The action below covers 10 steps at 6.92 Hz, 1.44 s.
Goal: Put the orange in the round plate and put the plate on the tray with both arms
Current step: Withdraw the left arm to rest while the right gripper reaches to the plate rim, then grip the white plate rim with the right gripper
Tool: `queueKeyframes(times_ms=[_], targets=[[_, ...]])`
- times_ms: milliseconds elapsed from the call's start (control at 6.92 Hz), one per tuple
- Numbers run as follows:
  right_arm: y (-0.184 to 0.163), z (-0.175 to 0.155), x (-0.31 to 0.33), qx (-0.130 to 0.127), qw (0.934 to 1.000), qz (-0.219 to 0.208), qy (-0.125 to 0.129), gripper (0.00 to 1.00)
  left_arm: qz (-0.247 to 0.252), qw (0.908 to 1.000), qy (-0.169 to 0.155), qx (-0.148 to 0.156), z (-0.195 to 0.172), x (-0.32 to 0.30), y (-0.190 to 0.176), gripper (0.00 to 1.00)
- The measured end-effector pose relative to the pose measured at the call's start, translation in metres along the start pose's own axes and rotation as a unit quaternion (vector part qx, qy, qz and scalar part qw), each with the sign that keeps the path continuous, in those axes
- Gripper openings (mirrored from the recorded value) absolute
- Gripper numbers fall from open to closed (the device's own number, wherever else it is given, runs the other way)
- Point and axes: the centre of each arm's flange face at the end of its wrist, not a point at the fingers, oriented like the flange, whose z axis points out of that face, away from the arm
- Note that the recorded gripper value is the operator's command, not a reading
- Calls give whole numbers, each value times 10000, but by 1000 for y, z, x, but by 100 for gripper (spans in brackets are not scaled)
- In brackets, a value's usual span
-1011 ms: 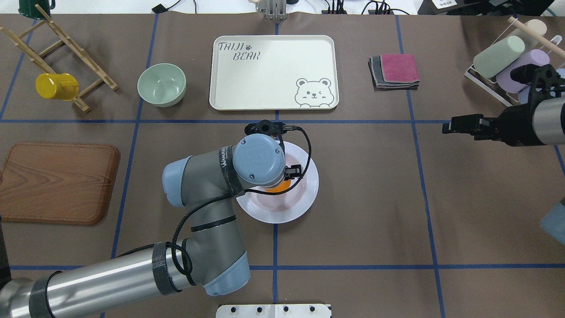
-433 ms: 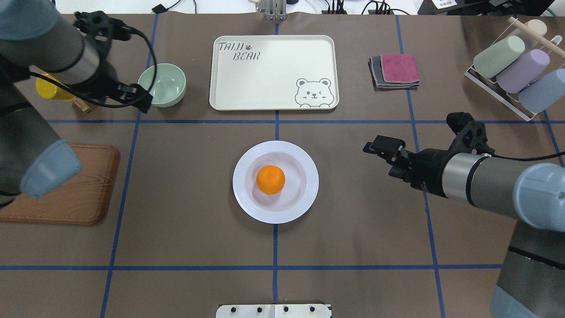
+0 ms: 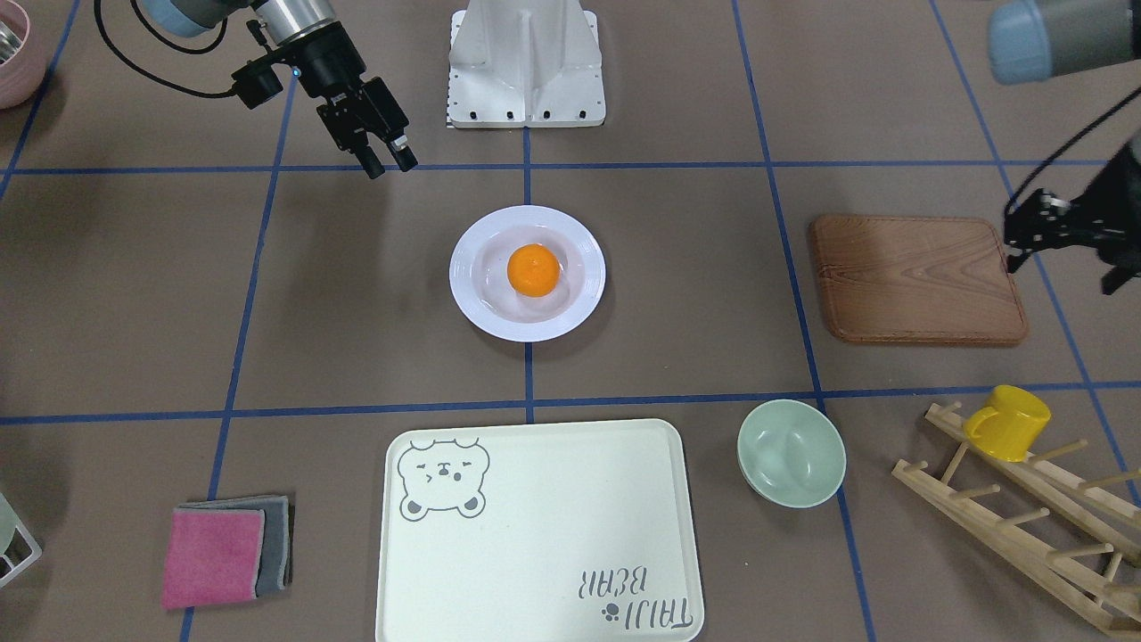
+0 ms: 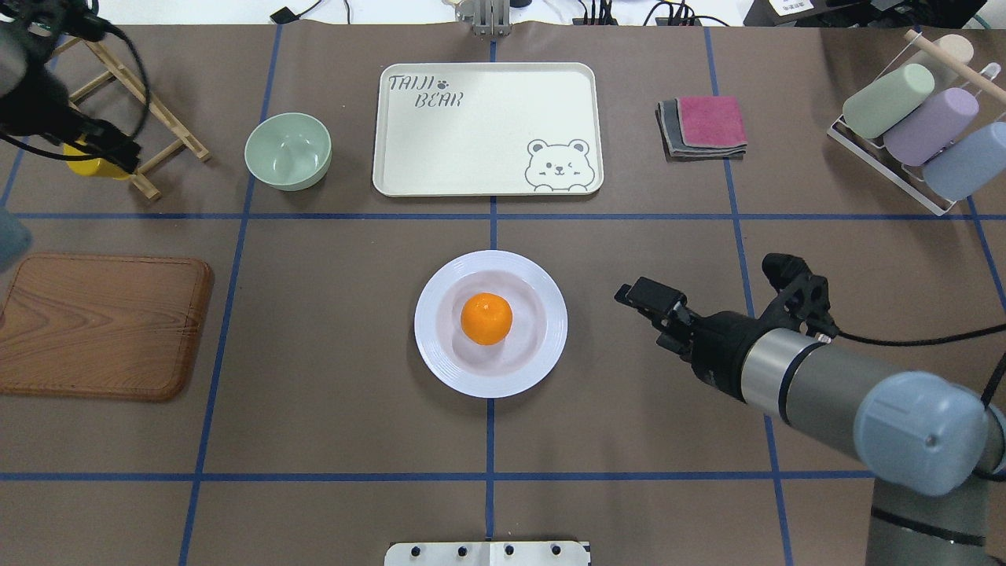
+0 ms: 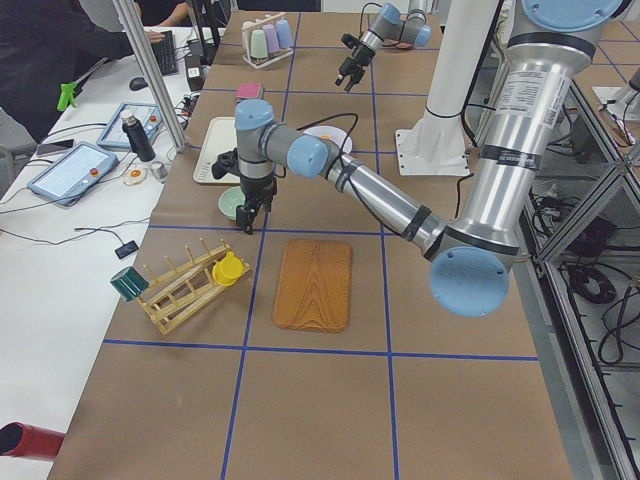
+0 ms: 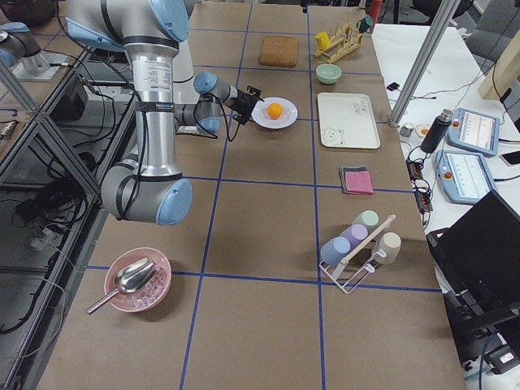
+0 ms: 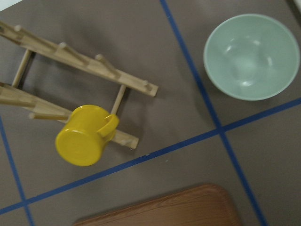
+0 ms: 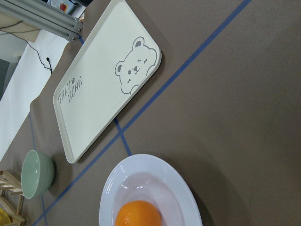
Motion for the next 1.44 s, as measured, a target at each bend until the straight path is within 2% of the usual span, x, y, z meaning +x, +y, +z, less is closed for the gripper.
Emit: queueKeyframes(times_ms=[144,289,433,722,1011,1156,1300,1444], targets=[[19,2,12,99,9998,160,-39,99,-15,9999,79,-110,7,-68,32,98],[38,14,23,228,9989,395,-79,98,-333,9992,171,-173,15,-115,58,98],[61,39,31,339,9969,698,-96,98,-676,9967,401,-194,27,-142,85,98],[86,76,38,485,9946,912,-48,88,-974,9925,723,-172,45,-160,125,98],[90,107,41,651,9940,882,16,80,-1029,9914,787,-179,50,-163,136,98],[89,123,37,738,9934,877,26,47,-1035,9913,792,-178,51,-163,137,98],[88,135,33,794,9929,882,31,0,-1035,9913,792,-175,51,-163,137,98],[88,141,27,805,9925,918,18,0,-1039,9913,794,-177,51,-163,138,98]])
